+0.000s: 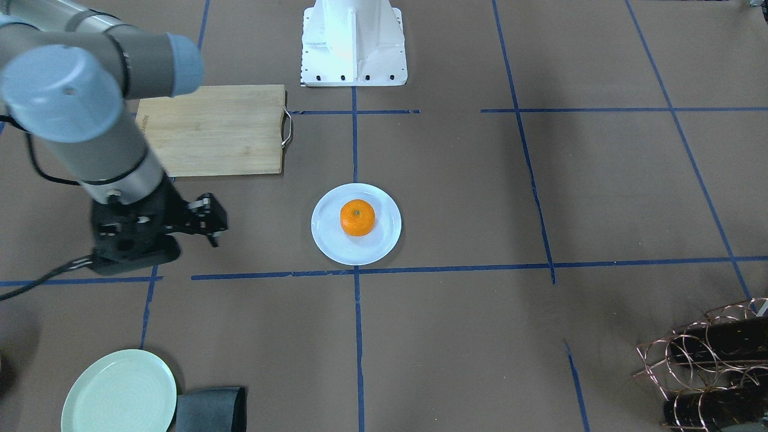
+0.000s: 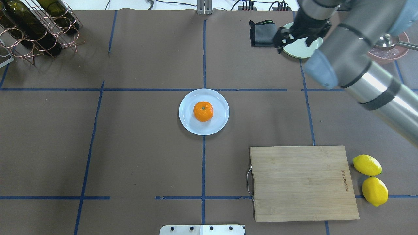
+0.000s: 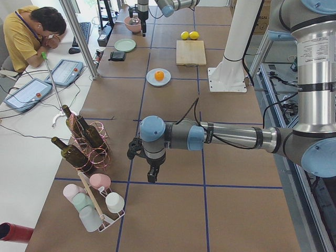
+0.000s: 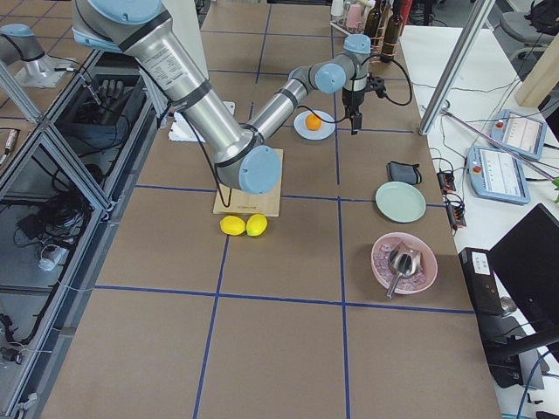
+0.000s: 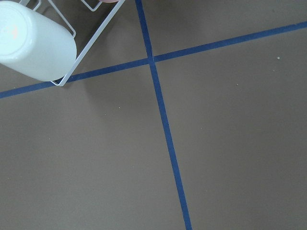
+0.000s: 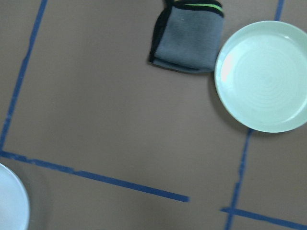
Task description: Pick orange to plate
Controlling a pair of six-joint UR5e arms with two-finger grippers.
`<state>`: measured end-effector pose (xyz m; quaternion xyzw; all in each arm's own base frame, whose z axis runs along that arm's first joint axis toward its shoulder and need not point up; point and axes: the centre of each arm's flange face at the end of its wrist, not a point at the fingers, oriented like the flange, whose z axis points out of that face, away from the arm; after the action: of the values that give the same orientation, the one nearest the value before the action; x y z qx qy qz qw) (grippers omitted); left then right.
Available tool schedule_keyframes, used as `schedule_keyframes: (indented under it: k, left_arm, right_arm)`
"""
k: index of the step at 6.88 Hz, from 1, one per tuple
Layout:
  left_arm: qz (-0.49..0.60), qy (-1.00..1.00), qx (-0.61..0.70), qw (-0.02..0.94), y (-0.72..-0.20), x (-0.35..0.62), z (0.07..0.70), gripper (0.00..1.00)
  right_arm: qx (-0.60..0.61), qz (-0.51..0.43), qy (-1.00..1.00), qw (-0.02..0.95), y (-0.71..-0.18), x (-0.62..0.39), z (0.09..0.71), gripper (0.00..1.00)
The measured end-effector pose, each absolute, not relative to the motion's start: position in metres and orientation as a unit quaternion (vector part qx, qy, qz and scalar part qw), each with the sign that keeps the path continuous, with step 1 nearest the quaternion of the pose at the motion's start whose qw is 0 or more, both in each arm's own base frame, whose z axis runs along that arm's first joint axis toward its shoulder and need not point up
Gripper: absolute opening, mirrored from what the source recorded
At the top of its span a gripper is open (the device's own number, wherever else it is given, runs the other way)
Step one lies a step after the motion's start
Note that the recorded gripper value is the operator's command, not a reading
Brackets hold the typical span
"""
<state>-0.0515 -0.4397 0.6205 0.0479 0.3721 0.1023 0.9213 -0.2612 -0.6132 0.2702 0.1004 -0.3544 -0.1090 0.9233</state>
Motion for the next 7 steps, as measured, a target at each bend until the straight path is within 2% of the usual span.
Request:
schedule_keyframes:
  k: [2,3,5,7]
  left_arm:
    - [0.103,0.372,0.047,0.921,-0.438,-0.051,0.622,1.0]
    - [0.103,0.372,0.047,0.921,-0.438,-0.051,0.622,1.0]
    - [0.101,0.373,0.047,0.921,-0.437,-0.053,0.622,1.0]
    - [0.1,0.373,0.046,0.921,-0.437,-0.053,0.624,1.0]
  right_arm:
    - [0.1,-0.179,-0.314,0.927,-0.61,-0.124,0.357,1.0]
    - [0.083,-0.178,-0.297,0.934,-0.598,-0.071,0.404,1.0]
    - [0.029,-0.131,-0.281,0.95,-0.543,0.003,0.514,1.0]
    - [-0.004,-0.098,-0.305,0.947,-0.484,0.027,0.593,1.0]
